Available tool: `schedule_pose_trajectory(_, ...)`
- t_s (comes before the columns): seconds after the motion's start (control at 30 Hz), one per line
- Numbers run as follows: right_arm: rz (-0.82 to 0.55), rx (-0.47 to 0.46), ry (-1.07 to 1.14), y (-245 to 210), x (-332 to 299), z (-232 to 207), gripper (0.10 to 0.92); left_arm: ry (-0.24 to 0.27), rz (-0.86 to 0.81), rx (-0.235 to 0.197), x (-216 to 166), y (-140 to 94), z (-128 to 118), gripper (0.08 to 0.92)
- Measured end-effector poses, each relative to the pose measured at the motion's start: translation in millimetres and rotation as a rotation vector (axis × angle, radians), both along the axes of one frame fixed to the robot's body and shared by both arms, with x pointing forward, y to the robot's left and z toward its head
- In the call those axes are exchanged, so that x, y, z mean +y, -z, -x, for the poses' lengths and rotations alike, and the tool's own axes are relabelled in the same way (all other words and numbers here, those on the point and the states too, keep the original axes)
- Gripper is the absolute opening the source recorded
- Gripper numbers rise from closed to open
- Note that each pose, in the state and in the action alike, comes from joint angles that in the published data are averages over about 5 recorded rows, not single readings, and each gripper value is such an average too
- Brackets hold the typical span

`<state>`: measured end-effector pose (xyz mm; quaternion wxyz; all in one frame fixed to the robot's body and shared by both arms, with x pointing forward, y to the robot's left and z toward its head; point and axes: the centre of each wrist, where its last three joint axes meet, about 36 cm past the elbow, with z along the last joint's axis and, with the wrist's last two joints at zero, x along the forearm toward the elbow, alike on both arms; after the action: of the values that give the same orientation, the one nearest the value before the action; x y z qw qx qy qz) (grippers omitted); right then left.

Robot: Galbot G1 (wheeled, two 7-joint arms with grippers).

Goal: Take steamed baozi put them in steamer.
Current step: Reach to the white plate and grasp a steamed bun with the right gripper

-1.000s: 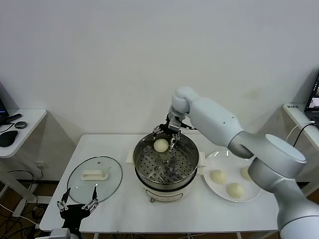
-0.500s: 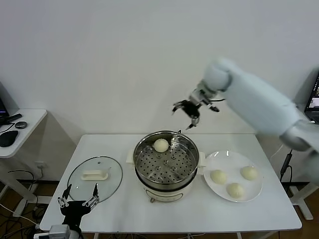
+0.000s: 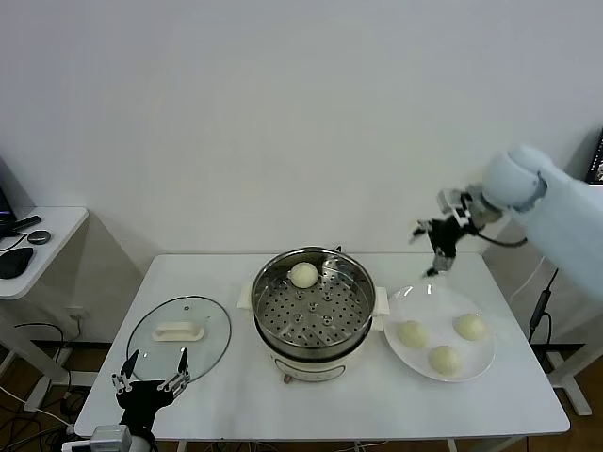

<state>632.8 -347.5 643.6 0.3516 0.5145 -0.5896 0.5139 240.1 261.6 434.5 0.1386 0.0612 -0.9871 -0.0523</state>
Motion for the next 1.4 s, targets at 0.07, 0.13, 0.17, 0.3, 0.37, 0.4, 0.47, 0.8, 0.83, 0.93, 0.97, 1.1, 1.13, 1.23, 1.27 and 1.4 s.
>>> schedule_pose_trajectory(0.07,0.014,0.020,0.023,19,-3,4,0.823,-0.006,0.000,0.004,1,2,0,0.823)
schedule_pose_trajectory(0.13,0.028,0.040,0.039,38,-4,7,0.823,-0.010,-0.001,0.008,2,3,-1,0.823)
schedule_pose_trajectory(0.17,0.036,0.050,0.045,47,-4,9,0.823,-0.012,-0.001,0.009,2,3,-1,0.823)
schedule_pose_trajectory(0.3,0.059,0.082,0.065,80,0,13,0.823,-0.012,-0.002,0.011,3,4,-1,0.823)
schedule_pose_trajectory(0.37,0.067,0.090,0.074,93,2,14,0.823,-0.011,-0.002,0.011,3,4,-1,0.823)
schedule_pose_trajectory(0.4,0.070,0.093,0.079,99,3,14,0.823,-0.010,-0.001,0.011,3,4,-1,0.823)
schedule_pose_trajectory(0.47,0.076,0.099,0.087,110,6,14,0.823,-0.011,-0.001,0.012,3,5,-2,0.823)
schedule_pose_trajectory(0.8,0.098,0.127,0.111,149,15,14,0.823,-0.021,0.000,0.020,6,9,-3,0.823)
schedule_pose_trajectory(0.83,0.102,0.129,0.111,152,16,14,0.823,-0.022,0.001,0.021,6,10,-3,0.823)
schedule_pose_trajectory(0.93,0.112,0.129,0.113,160,17,13,0.823,-0.024,0.002,0.024,6,11,-4,0.823)
schedule_pose_trajectory(0.97,0.115,0.129,0.114,162,18,13,0.823,-0.024,0.002,0.025,6,12,-4,0.823)
schedule_pose_trajectory(1.1,0.124,0.128,0.116,171,19,11,0.823,-0.025,0.002,0.030,7,13,-4,0.823)
schedule_pose_trajectory(1.13,0.125,0.126,0.116,172,19,11,0.823,-0.025,0.002,0.030,7,14,-4,0.823)
schedule_pose_trajectory(1.23,0.127,0.122,0.119,177,21,9,0.823,-0.024,0.003,0.030,7,14,-5,0.823)
schedule_pose_trajectory(1.27,0.128,0.121,0.120,178,22,9,0.823,-0.024,0.003,0.029,6,14,-5,0.823)
schedule_pose_trajectory(1.4,0.130,0.118,0.126,185,24,7,0.823,-0.024,0.005,0.028,6,14,-5,0.823)
